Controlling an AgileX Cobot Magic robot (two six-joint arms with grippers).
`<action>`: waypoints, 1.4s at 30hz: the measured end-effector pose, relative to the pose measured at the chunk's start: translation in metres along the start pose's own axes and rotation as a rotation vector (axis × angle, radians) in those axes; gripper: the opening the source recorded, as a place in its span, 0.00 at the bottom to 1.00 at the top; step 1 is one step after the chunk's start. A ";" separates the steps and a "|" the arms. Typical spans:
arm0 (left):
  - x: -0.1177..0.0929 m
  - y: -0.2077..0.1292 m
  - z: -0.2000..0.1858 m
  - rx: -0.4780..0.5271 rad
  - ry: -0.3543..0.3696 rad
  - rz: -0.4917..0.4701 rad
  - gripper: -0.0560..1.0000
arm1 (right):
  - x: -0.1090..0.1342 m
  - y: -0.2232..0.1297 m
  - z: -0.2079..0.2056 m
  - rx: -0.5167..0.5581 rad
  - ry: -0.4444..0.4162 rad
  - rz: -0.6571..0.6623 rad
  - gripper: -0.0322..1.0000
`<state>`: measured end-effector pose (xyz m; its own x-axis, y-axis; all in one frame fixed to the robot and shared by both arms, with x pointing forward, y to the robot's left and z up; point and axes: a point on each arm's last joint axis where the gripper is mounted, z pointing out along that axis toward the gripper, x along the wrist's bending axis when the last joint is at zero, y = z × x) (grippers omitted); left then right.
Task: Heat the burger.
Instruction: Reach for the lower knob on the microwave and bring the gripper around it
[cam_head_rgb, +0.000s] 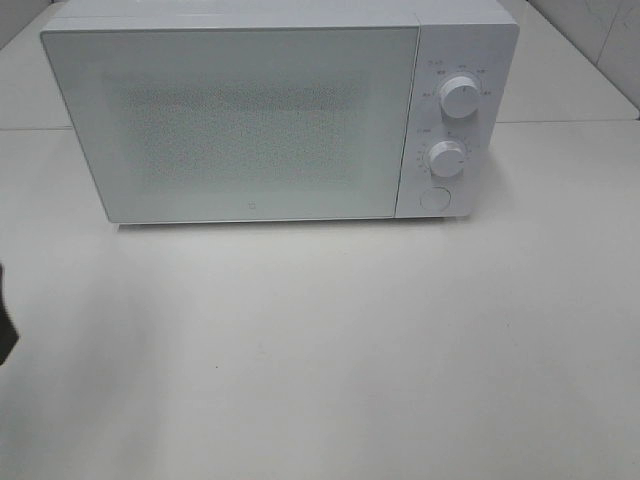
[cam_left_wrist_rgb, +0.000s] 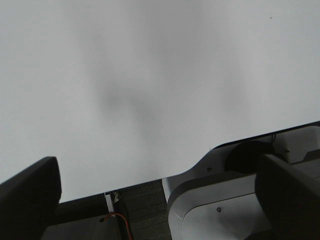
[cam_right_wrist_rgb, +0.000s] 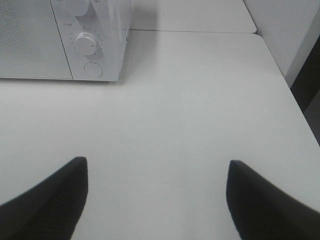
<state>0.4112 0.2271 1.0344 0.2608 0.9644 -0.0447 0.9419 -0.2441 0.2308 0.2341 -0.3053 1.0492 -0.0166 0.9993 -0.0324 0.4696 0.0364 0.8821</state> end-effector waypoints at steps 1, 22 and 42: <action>0.007 -0.016 -0.006 -0.035 0.003 -0.029 0.97 | 0.000 0.000 0.000 0.000 0.000 0.000 0.77; 0.025 -0.183 -0.069 -0.699 -0.055 0.022 0.97 | 0.000 0.000 0.000 0.000 0.000 -0.004 0.77; 0.029 -0.182 -0.066 -0.849 0.004 0.094 0.97 | 0.000 0.000 0.000 0.000 0.000 -0.005 0.77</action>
<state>0.2333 0.3058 1.0551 0.3274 0.9448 0.0143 0.4376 -0.1650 0.8839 0.2341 -0.3053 1.0492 -0.0189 0.9991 -0.0368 0.4695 0.0414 0.8820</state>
